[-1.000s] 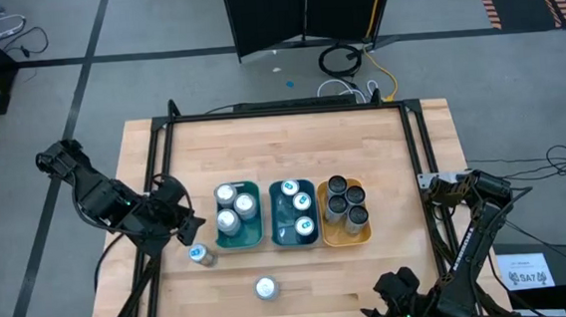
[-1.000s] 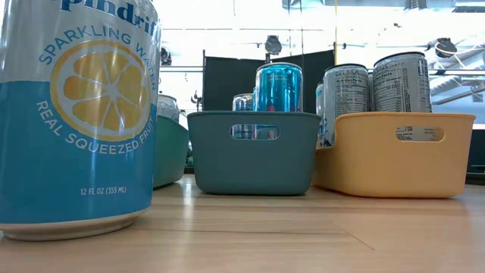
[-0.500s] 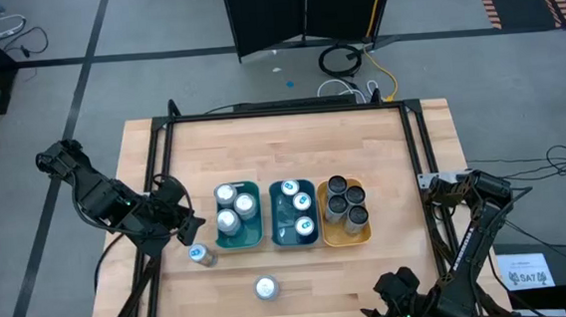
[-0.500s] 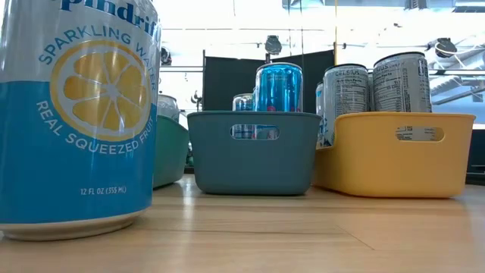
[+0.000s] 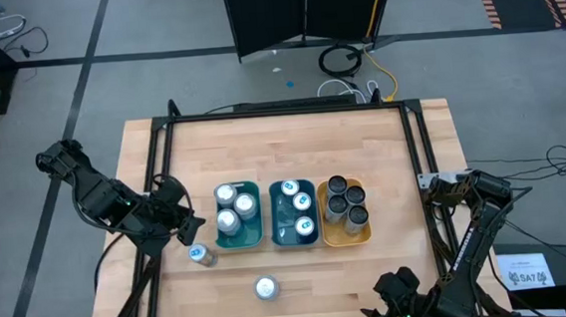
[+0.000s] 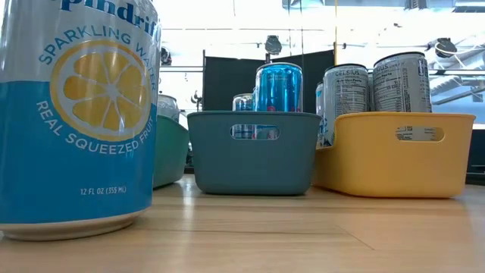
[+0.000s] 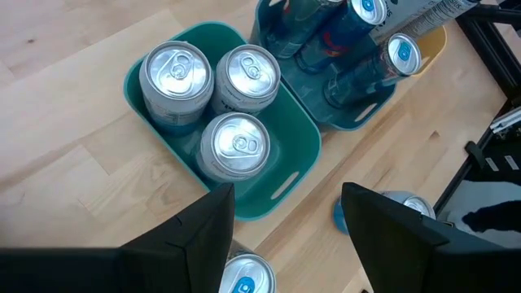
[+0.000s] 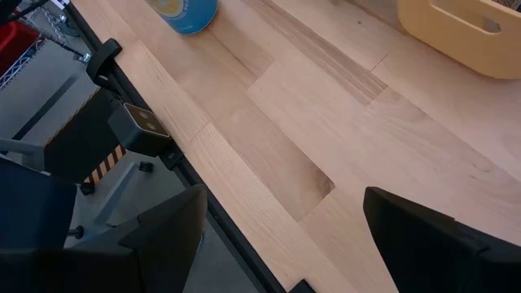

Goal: Sort soda cans
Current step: Put the blue soda can into the blue bin

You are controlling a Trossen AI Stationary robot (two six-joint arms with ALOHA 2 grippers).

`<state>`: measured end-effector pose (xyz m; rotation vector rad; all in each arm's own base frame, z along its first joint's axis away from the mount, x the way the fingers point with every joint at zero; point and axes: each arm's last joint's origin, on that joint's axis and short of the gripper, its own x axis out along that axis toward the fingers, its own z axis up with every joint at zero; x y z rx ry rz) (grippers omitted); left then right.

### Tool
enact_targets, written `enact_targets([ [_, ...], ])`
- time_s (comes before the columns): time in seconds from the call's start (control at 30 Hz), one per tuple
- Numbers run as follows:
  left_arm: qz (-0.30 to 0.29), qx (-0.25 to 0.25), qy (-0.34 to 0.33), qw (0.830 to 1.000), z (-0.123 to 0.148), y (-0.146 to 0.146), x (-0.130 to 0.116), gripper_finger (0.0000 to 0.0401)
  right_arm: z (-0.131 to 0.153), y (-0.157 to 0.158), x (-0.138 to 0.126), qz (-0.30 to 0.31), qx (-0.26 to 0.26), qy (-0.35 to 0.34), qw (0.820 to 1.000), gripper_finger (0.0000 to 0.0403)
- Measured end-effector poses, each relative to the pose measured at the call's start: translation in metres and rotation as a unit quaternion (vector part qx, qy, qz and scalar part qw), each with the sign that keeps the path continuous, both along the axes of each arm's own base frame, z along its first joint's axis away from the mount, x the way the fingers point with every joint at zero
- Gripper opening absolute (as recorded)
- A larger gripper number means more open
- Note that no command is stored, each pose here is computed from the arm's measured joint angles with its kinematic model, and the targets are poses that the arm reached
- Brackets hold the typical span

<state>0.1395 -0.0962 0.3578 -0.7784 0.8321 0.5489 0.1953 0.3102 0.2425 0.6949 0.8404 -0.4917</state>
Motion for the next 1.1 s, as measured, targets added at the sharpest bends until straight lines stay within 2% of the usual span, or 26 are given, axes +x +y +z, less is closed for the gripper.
enact_targets([
  [1.1, 0.0, 0.0, 0.0, 1.0, 0.0, 0.0, 0.0, 0.0238, 0.0006, 0.0024, 0.0013, -0.002, 0.014, -0.008, 1.0, 0.0322],
])
